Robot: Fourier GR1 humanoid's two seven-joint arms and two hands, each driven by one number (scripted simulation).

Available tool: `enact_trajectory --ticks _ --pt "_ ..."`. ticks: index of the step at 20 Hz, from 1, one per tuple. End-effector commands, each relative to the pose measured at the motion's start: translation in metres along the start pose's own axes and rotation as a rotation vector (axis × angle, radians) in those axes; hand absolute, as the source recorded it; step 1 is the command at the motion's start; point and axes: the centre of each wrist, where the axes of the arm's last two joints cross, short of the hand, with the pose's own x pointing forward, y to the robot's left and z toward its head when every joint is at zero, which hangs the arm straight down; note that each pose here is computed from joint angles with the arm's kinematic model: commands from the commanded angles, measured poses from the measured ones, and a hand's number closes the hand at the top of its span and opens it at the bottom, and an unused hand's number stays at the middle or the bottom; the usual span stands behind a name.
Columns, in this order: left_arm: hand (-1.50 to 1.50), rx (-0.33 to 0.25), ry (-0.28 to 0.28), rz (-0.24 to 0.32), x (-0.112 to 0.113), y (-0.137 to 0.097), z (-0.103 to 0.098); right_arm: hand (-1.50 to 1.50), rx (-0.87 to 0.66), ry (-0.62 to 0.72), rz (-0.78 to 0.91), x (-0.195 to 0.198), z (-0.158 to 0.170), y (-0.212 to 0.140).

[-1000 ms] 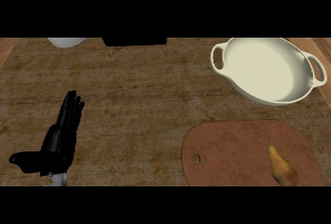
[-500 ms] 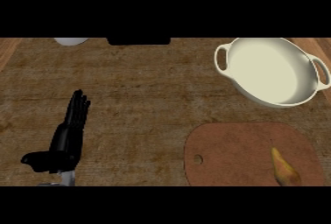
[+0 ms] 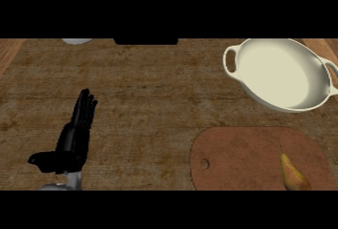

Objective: Pick the pear from the cutting board and place it in the pot

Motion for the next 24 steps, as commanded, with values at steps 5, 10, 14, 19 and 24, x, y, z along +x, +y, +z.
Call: enact_trajectory --ticks 5,10,14,19,24 --pt "0.0 0.001 0.005 0.014 -0.01 -0.003 -0.011 -1.5 0.108 0.111 0.019 0.019 -0.033 0.029" --pt "0.0 0.018 -0.015 -0.004 -0.004 0.025 0.001 -1.5 0.173 0.218 0.092 0.014 -0.043 0.052" --pt "0.0 -0.015 -0.019 -0.016 -0.014 0.012 0.001 -1.5 0.208 0.222 0.083 0.008 -0.047 0.064" --pt "0.0 0.012 0.008 -0.001 -0.012 -0.011 0.001 -1.5 0.235 0.221 0.086 0.002 -0.046 0.076" --pt "0.0 0.013 0.001 -0.005 -0.023 0.006 -0.007 -1.5 0.22 0.228 0.105 -0.012 -0.066 0.092"
